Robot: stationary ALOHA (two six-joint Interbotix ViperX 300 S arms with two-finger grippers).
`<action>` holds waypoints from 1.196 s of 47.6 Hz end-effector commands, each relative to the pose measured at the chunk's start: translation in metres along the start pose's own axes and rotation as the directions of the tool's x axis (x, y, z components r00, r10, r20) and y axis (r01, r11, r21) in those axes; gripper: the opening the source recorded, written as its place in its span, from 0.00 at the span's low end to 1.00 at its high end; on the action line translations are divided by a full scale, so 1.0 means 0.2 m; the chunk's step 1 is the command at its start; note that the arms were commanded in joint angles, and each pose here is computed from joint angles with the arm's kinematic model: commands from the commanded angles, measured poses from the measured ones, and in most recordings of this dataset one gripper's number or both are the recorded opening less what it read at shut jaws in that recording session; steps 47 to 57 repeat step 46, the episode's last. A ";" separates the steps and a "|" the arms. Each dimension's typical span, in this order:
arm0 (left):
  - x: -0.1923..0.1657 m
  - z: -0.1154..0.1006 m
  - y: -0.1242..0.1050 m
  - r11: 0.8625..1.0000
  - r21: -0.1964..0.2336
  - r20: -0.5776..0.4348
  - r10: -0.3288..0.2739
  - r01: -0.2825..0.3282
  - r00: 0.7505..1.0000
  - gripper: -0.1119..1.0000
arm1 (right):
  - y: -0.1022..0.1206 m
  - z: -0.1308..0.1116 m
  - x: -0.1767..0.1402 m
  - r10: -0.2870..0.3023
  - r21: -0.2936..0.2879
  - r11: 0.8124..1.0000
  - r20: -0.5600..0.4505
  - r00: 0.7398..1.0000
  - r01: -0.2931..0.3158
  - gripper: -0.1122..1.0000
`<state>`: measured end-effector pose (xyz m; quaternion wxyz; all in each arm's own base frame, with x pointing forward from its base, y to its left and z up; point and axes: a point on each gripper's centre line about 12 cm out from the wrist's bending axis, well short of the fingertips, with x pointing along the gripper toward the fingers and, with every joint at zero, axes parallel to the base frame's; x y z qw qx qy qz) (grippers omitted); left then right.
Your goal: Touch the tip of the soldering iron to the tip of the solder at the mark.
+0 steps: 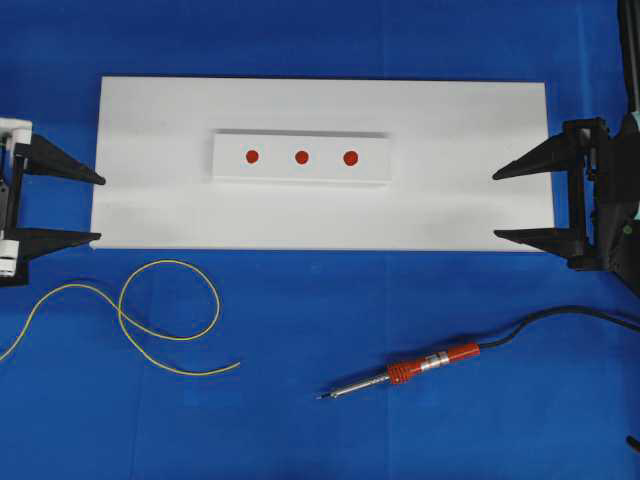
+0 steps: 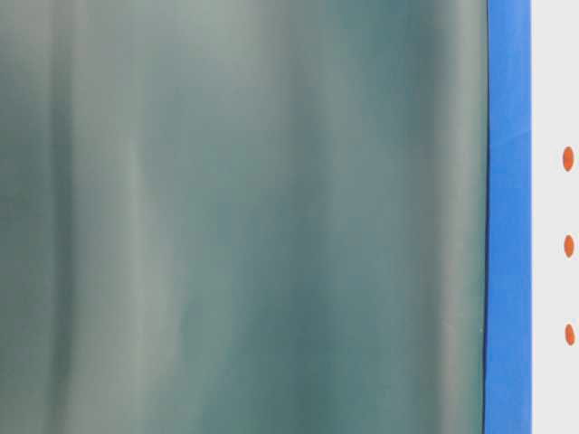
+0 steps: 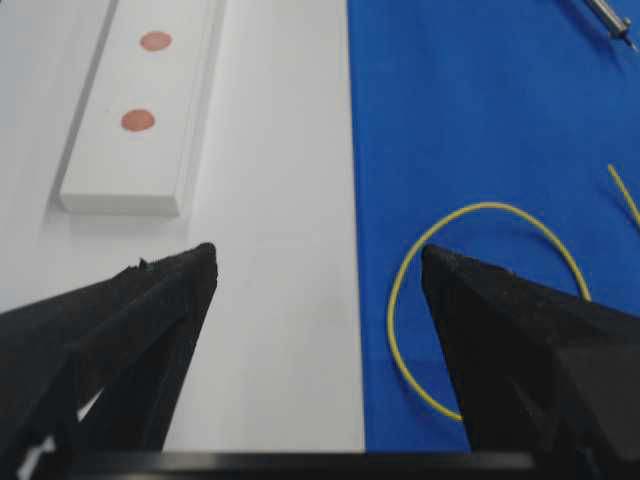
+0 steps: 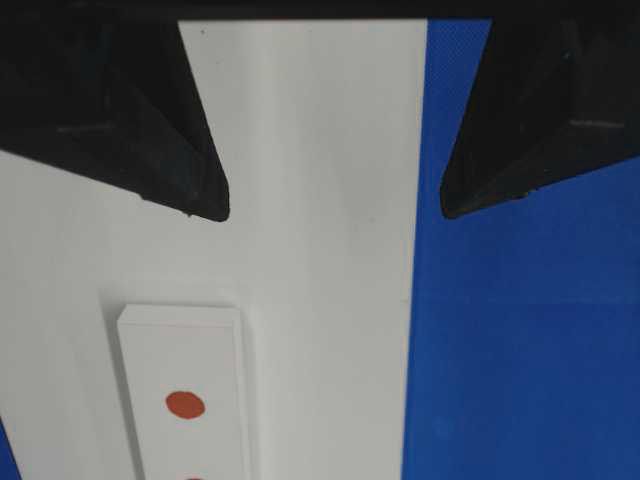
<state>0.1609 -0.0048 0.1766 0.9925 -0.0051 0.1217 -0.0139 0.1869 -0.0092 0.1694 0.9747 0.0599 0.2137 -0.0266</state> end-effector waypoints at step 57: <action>0.01 0.01 0.00 1.000 -0.002 -0.008 0.003 -0.003 1.000 0.80 | 0.00 0.02 0.00 0.002 0.003 1.000 0.012 1.000 -0.002 0.83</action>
